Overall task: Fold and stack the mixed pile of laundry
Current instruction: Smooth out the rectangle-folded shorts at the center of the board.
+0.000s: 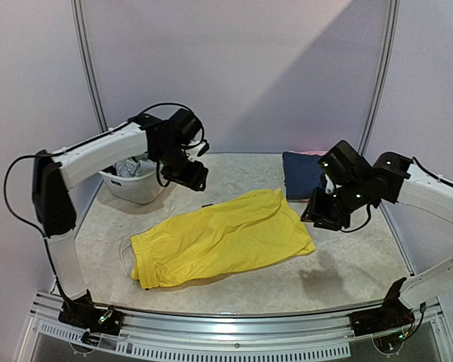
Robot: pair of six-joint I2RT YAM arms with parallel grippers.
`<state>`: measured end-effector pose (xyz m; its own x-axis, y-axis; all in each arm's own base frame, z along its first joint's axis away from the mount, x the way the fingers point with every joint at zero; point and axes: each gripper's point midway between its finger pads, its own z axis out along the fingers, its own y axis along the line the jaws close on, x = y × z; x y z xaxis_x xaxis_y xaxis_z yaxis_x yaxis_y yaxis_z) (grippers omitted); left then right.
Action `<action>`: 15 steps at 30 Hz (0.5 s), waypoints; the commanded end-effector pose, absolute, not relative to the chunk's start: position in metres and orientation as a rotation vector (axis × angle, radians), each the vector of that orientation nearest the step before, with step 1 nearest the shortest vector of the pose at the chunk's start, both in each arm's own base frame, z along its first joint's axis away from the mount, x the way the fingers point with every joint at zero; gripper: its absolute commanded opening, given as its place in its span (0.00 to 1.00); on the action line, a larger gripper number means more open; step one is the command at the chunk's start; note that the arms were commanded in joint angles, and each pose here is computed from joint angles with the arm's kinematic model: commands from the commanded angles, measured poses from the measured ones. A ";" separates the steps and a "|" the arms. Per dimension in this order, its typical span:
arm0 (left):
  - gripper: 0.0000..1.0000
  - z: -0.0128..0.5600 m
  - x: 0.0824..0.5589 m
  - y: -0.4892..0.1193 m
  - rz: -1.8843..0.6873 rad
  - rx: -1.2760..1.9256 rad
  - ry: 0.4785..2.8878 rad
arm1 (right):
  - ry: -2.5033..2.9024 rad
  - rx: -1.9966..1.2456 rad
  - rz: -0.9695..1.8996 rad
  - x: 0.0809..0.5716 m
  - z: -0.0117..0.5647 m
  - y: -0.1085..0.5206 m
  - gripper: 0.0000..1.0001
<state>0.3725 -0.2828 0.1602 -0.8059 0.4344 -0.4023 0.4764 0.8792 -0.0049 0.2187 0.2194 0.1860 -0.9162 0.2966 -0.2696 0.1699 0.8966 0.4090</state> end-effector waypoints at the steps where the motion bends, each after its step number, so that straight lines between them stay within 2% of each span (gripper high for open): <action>1: 0.68 0.167 0.330 -0.261 -0.210 0.640 2.705 | 2.711 0.127 0.721 0.240 0.195 0.281 0.38; 6: 0.57 0.134 0.290 -0.224 -0.167 0.638 2.783 | 2.684 -0.031 0.833 0.260 0.193 0.357 0.29; 11: 0.56 0.106 0.268 -0.199 -0.172 0.585 2.844 | 2.706 -0.196 0.978 0.261 0.169 0.432 0.20; 15: 0.54 0.083 0.259 -0.189 -0.147 0.559 2.904 | 2.795 -0.270 0.970 0.259 0.127 0.459 0.13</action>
